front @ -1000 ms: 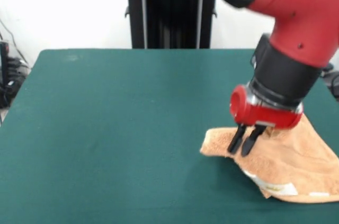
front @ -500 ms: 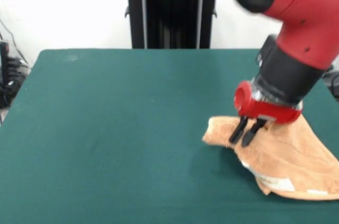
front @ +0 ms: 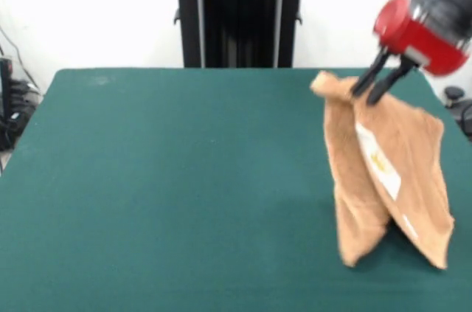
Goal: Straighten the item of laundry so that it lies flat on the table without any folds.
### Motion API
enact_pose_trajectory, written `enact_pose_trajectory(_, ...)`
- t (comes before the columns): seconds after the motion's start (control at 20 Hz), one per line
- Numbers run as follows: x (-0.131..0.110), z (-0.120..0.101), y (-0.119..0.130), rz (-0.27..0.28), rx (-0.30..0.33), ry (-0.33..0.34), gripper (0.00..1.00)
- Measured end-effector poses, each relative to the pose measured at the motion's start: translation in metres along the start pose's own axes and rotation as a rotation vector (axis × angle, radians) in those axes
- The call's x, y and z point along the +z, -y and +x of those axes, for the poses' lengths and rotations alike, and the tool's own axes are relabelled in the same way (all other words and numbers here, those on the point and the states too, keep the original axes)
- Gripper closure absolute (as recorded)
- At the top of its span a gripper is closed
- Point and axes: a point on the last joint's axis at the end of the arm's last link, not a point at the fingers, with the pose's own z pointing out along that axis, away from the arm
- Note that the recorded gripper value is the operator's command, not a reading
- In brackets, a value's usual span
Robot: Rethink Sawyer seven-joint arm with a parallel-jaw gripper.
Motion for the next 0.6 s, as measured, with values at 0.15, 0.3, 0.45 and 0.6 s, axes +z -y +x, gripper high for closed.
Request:
enact_pose_trajectory(0.15, -0.026, 0.006, 0.013, 0.029, 0.023, 0.007, 1.0)
enact_pose_trajectory(0.3, -0.04, 0.01, 0.026, 0.047, 0.038, 0.018, 1.0)
enact_pose_trajectory(0.45, -0.044, 0.017, 0.044, 0.078, 0.055, 0.017, 1.0)
enact_pose_trajectory(0.6, -0.034, 0.021, 0.056, 0.118, 0.059, 0.021, 1.0)
